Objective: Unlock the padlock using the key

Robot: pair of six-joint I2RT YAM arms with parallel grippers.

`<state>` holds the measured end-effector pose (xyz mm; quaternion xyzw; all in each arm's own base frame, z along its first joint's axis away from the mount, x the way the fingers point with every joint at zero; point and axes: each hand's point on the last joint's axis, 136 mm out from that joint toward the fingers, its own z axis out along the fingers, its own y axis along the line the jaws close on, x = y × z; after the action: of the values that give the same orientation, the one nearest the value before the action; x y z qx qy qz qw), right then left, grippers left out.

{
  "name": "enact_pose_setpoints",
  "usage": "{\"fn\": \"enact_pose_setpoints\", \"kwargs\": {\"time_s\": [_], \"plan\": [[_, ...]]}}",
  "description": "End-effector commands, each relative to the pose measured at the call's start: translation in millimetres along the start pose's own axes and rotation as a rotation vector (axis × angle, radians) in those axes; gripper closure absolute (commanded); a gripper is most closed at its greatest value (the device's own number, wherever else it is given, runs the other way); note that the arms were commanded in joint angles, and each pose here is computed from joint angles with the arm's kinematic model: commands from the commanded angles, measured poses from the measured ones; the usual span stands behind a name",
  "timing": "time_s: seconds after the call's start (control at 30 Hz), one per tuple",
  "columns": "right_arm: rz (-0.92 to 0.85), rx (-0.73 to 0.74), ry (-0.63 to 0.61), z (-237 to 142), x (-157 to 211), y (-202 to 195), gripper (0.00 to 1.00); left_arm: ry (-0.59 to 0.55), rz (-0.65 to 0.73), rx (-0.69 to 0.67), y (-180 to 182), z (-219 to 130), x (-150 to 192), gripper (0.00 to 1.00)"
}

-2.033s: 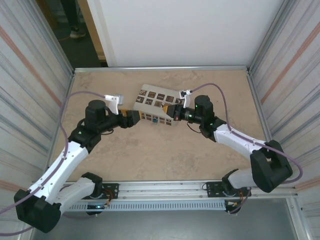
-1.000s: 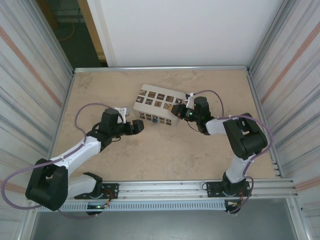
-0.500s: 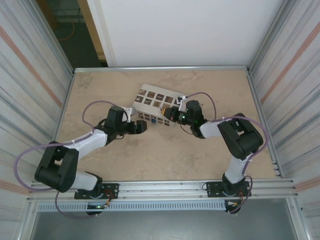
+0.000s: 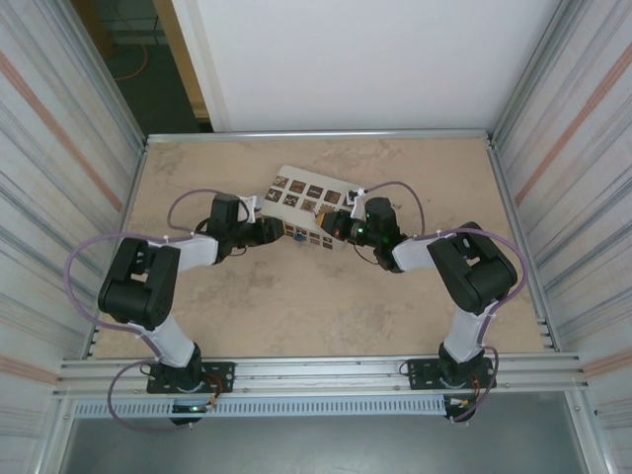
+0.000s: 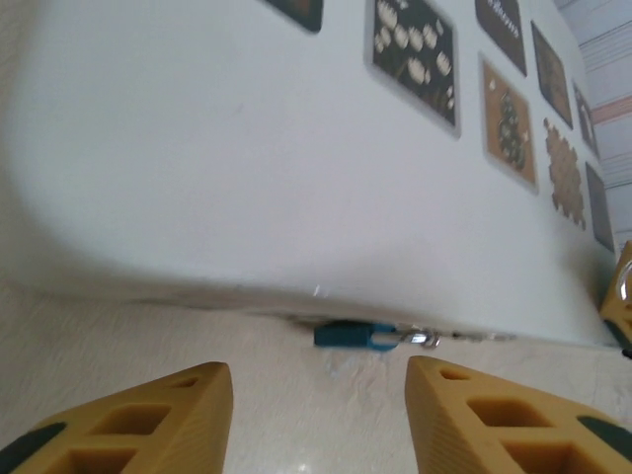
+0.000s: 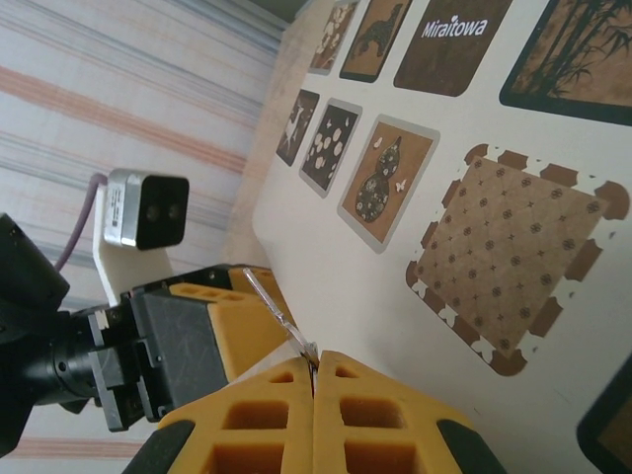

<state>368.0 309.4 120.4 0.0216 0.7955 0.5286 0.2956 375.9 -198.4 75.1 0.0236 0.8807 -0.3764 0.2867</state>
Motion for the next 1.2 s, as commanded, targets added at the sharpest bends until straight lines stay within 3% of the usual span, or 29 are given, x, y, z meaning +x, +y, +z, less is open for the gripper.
{"fn": "enact_pose_setpoints", "kwargs": {"time_s": [0.0, 0.17, 0.5, 0.93, 1.17], "plan": [[-0.003, -0.019, 0.019, 0.4, -7.8, 17.9, 1.0, -0.028, 0.035, 0.06, -13.2, 4.6, -19.7, 0.54], [-0.049, -0.005, 0.005, -8.7, -25.4, 29.0, 1.0, -0.045, 0.036, 0.04, -4.3, 9.7, -33.8, 0.6], [-0.05, 0.026, -0.028, -24.5, -53.3, 9.3, 1.0, -0.047, 0.063, 0.059, -5.0, 16.8, -48.0, 0.6], [0.017, 0.077, 0.007, -16.5, -40.0, -28.4, 1.0, -0.001, 0.178, 0.035, -13.5, 4.1, 2.3, 0.43], [0.045, 0.131, 0.04, -16.8, -28.2, -43.9, 1.0, 0.006, 0.26, 0.031, -13.1, 17.3, 4.1, 0.38]]}}
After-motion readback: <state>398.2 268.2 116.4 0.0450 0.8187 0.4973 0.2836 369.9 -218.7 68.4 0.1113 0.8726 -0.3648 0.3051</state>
